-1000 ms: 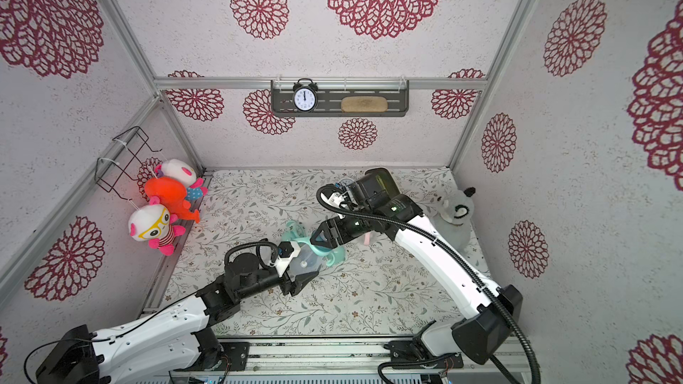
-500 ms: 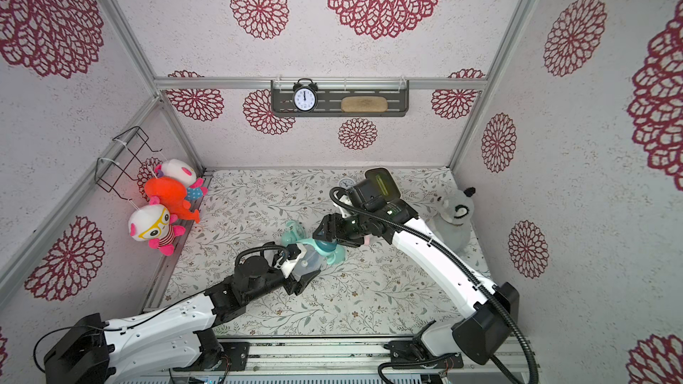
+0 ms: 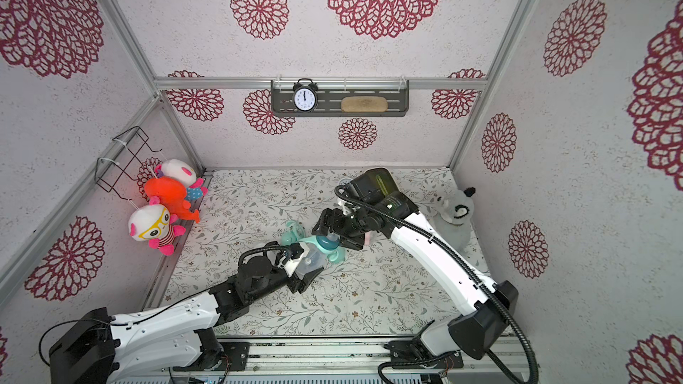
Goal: Assemble the baby bottles
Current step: Close the nipple on the baby bottle.
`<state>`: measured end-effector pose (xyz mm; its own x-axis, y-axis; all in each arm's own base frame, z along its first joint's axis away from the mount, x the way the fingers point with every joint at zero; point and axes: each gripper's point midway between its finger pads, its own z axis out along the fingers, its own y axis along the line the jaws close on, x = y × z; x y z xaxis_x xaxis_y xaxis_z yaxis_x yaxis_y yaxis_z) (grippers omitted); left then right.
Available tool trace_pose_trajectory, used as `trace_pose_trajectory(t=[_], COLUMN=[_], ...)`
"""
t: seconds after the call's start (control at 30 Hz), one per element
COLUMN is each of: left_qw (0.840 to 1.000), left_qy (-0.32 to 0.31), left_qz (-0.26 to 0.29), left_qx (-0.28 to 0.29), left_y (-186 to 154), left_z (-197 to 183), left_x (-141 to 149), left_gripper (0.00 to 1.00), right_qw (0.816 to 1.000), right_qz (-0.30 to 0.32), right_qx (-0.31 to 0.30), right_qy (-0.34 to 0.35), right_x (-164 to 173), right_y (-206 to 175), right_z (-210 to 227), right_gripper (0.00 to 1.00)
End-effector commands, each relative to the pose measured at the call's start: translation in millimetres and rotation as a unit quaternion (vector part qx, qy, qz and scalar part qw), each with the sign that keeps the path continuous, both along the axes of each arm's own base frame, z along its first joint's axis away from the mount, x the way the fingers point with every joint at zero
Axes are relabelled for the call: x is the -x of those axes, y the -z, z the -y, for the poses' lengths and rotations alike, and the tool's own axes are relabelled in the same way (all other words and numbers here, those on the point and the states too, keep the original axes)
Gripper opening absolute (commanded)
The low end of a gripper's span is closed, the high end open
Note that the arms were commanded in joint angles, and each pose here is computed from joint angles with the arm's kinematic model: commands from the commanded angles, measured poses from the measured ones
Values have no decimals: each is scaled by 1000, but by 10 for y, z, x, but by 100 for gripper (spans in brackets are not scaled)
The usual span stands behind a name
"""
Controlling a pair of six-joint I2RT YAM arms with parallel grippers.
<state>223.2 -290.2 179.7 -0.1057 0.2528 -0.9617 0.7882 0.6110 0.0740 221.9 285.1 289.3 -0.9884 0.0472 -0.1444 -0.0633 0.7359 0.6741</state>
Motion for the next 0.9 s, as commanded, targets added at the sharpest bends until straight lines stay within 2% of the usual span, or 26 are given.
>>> trace_pose_trajectory(t=[0.0,0.07,0.23,0.37,0.5,0.67,0.87], left_qw=[999,999,997,996,996,996,996], left_qy=[26,39,68,70,72,71,70], left_qz=[26,23,10,11,10,12,9], left_qx=[22,26,36,46,53,58,59], left_y=[-254,-286,-368,-419,-466,-506,-502], left_z=[98,110,138,113,78,41,27], left_x=[19,52,126,145,178,190,195], left_gripper=[0,0,0,0,0,0,0], right_qw=[995,990,975,970,965,965,956], right_qz=[78,101,162,183,202,193,224], right_qx=[-9,-22,9,-14,-2,-5,2], right_qy=[-59,-92,-150,-163,-167,-178,-189], right_x=[54,115,183,247,269,326,309], right_y=[-297,-348,-387,-457,-503,-511,-646], right_z=[28,11,136,131,211,211,239], right_gripper=[94,95,98,99,98,98,98])
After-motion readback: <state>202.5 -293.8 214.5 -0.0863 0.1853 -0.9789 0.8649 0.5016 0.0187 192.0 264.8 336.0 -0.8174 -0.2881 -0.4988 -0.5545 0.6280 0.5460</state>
